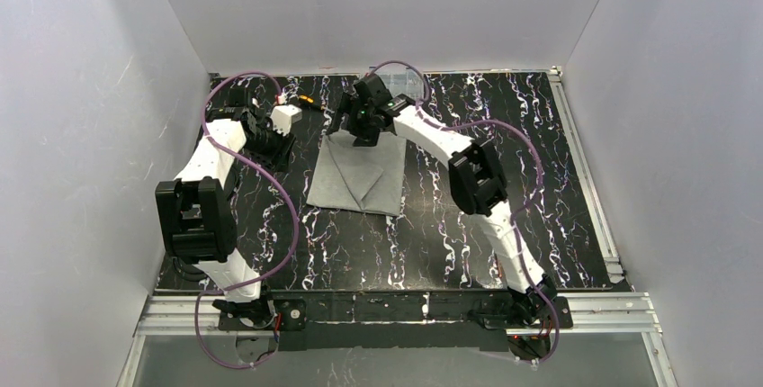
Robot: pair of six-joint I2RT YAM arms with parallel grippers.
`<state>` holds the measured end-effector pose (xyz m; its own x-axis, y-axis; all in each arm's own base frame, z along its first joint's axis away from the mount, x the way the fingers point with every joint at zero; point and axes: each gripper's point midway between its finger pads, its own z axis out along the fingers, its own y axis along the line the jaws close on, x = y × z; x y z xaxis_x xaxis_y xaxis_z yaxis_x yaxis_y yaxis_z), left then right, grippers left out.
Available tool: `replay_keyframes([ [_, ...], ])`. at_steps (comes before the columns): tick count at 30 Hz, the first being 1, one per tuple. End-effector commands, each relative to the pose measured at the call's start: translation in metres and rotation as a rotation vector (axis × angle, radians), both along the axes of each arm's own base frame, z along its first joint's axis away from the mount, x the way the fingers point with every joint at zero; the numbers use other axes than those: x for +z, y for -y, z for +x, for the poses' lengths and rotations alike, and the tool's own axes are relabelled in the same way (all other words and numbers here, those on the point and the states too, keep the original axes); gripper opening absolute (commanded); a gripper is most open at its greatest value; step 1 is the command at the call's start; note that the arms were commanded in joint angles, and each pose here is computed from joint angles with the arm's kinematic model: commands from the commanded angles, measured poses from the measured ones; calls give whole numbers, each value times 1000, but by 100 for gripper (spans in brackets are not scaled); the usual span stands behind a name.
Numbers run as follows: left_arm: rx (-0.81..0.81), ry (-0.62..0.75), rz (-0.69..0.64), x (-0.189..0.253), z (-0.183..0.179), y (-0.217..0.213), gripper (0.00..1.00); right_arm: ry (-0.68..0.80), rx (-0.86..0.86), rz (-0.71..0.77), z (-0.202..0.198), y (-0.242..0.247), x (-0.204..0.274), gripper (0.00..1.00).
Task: Fold the napkin into a case and place the utensils inside
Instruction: Fold the rectangle-folded napkin at the center of the board, then smooth out the square-folded napkin at the center of the board.
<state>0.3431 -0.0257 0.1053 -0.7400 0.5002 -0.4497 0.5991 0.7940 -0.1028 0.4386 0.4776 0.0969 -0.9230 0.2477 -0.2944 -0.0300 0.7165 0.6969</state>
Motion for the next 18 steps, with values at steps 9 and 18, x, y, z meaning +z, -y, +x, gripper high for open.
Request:
replay_keyframes([
  [9, 55, 30, -66, 40, 2, 1, 43, 186, 35, -20, -81, 128, 66, 99],
  [18, 74, -33, -53, 19, 0, -2, 41, 105, 87, 6, -110, 111, 17, 81],
])
